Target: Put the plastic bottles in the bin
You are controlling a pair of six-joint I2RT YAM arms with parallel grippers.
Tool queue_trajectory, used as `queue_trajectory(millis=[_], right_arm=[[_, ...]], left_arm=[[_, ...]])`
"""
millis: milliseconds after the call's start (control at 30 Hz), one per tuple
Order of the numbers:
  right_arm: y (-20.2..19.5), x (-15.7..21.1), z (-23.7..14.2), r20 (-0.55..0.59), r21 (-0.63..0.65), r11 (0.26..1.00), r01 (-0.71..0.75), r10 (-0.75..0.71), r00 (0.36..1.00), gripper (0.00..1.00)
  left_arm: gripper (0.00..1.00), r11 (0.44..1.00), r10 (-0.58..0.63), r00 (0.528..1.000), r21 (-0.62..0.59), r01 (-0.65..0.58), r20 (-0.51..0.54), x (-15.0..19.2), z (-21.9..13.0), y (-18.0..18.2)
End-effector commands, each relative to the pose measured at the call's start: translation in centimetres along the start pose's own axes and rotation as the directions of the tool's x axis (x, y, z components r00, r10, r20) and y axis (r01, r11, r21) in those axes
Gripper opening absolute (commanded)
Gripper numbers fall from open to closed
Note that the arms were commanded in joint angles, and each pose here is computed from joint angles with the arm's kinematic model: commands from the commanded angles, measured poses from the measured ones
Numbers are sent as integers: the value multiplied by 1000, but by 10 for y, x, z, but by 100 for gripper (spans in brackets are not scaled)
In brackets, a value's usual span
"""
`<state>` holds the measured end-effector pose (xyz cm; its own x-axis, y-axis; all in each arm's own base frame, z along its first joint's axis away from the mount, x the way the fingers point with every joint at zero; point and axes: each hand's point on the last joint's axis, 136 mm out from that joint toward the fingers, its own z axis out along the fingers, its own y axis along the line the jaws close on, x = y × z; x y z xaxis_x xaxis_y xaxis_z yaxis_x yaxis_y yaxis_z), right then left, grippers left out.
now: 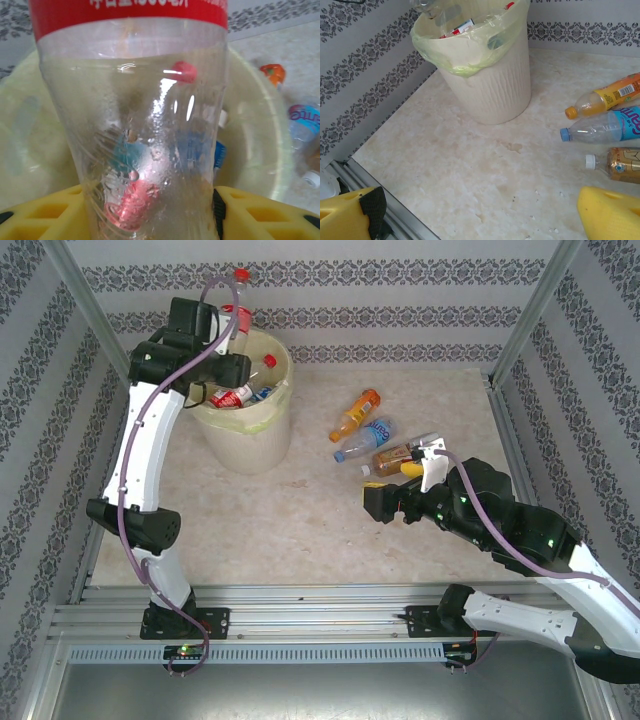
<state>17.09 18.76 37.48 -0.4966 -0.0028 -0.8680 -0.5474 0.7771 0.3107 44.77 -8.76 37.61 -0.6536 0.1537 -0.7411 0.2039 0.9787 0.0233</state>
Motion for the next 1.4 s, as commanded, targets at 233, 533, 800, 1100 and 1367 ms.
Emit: queue_trajectory(millis=[233, 533, 800, 1100, 1367], right_arm=[[-6, -8, -11, 25, 30, 1000, -8, 7, 1000, 98], [-8, -7, -12, 28, 33, 999, -11, 10, 1000, 98], [-9, -5, -11, 27, 34, 999, -15, 14, 1000, 98], [-11, -3, -14, 31, 39, 999, -23, 21, 999, 98], [-14, -1, -15, 28, 46, 999, -25, 24, 999, 98]], left_arm=[[61, 994, -20, 998, -107, 13, -62, 16, 30, 43], [67, 978, -39, 994, -206, 18, -100, 29, 40, 64], [86, 979, -66, 994, -198, 47, -87, 28, 35, 64], [72, 989, -61, 996, -139, 51, -68, 21, 35, 55], [70, 989, -55, 990, -141, 36, -131, 34, 54, 56]])
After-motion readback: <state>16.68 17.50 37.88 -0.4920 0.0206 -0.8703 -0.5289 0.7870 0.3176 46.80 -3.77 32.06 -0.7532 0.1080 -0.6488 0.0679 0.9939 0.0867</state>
